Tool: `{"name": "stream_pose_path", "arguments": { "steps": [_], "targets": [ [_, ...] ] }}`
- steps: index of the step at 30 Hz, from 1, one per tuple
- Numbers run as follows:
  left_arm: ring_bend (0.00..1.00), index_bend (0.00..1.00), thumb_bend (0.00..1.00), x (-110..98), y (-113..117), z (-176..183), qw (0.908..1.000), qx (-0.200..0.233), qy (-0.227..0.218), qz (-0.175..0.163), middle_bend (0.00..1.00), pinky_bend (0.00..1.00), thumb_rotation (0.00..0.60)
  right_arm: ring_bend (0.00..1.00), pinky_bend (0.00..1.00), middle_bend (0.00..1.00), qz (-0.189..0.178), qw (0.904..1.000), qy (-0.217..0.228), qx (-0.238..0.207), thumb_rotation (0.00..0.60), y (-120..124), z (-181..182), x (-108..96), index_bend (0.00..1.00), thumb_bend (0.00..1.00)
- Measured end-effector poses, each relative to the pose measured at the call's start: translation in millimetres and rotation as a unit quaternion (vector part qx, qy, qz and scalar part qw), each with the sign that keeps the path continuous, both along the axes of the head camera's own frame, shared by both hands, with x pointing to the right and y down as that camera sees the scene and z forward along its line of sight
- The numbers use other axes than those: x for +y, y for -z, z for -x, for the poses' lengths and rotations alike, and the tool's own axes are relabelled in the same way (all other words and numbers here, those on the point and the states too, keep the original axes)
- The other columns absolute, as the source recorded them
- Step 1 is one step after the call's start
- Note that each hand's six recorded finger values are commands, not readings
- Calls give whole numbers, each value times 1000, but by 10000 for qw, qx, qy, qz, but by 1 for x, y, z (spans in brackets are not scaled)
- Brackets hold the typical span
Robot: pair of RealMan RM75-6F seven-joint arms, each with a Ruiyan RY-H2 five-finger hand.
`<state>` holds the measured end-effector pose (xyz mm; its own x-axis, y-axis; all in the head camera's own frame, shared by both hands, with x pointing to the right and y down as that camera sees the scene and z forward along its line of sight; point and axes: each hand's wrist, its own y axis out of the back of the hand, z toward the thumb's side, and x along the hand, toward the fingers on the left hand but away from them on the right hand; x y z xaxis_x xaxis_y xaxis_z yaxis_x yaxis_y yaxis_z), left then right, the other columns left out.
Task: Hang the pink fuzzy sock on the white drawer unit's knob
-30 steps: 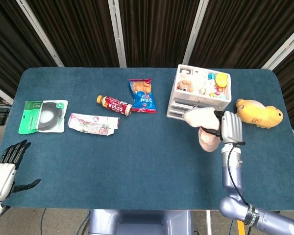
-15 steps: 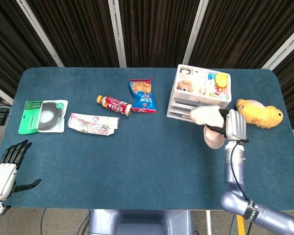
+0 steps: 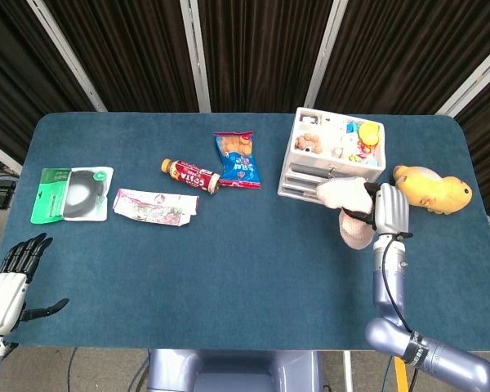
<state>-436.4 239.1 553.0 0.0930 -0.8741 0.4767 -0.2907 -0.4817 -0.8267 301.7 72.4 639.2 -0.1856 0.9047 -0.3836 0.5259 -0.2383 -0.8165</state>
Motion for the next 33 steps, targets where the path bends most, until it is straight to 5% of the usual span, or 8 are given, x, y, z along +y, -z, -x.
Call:
{"name": "stream_pose_path", "arguments": {
  "steps": [6,8,11,14,28,33],
  "targets": [
    [0,0,0,0,0,0,10000,-5,3,2,0,0,600,742,895,752,91,10000,22,-26,600,-5,2,5,711,184],
    [0,0,0,0,0,0,10000,-6,4,6,0,0,600,578,696,589,180,9998,88,-37,600,-8,4,9,555,162],
    [0,0,0,-1,0,0,10000,-4,-3,7,0,0,600,172,287,220,414,9987,267,-92,600,-14,7,18,198,87],
    [0,0,1,0,0,0,10000,1,-8,6,0,0,600,2,109,26,745,9958,526,-89,600,-20,7,33,19,24],
    [0,0,0,-1,3,4,9999,-71,-80,-57,0,0,600,0,85,0,1179,9803,1349,837,600,6,-35,102,0,11],
    [0,0,0,-2,2,7,9997,-197,-121,-101,0,0,600,0,82,0,949,9695,1748,1433,600,28,-55,119,0,11]
  ]
}}
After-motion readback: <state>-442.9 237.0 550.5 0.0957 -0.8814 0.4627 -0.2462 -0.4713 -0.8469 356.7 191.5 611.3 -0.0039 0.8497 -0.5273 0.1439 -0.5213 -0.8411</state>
